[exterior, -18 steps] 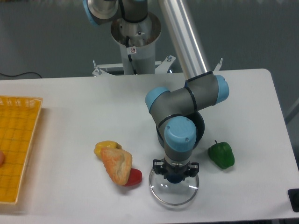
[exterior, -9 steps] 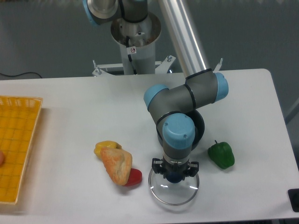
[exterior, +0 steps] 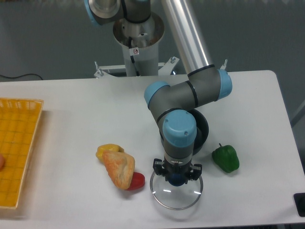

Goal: Open the lid

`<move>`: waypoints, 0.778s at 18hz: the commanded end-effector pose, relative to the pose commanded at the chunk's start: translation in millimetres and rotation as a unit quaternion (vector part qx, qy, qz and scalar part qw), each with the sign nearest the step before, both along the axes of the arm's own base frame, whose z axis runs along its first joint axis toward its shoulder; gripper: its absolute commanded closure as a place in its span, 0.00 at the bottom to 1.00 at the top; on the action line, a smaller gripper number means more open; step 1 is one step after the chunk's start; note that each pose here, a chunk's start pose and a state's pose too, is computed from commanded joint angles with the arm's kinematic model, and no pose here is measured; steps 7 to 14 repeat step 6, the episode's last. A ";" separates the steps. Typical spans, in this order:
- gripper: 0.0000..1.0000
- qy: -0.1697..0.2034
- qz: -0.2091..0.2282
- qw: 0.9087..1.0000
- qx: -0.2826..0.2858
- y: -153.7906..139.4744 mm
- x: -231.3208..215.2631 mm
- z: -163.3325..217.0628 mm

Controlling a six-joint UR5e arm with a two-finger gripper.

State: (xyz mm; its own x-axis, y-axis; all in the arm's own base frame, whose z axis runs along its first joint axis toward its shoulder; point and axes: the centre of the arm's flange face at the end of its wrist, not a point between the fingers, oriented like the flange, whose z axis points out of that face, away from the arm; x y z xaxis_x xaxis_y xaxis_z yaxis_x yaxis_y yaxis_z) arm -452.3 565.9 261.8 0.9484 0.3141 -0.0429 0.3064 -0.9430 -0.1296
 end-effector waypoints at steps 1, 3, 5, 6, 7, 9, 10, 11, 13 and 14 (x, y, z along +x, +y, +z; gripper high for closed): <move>0.53 0.001 0.000 1.000 0.001 0.0 0.0 1.3; 0.53 0.001 0.000 1.000 0.002 0.1 0.1 1.3; 0.53 0.000 -0.002 1.000 0.001 0.9 0.9 0.2; 0.53 0.000 -0.002 1.000 0.001 1.0 0.7 -0.9; 0.53 0.000 -0.002 1.000 0.001 1.0 0.7 -0.9; 0.53 0.000 -0.002 1.000 0.001 1.0 0.7 -0.9; 0.53 0.000 -0.002 1.000 0.001 1.0 0.7 -0.9; 0.53 0.000 -0.002 1.000 0.001 1.0 0.7 -0.9; 0.53 0.000 -0.002 1.000 0.001 1.0 0.7 -0.9; 0.53 0.000 -0.002 1.000 0.001 1.0 0.7 -0.9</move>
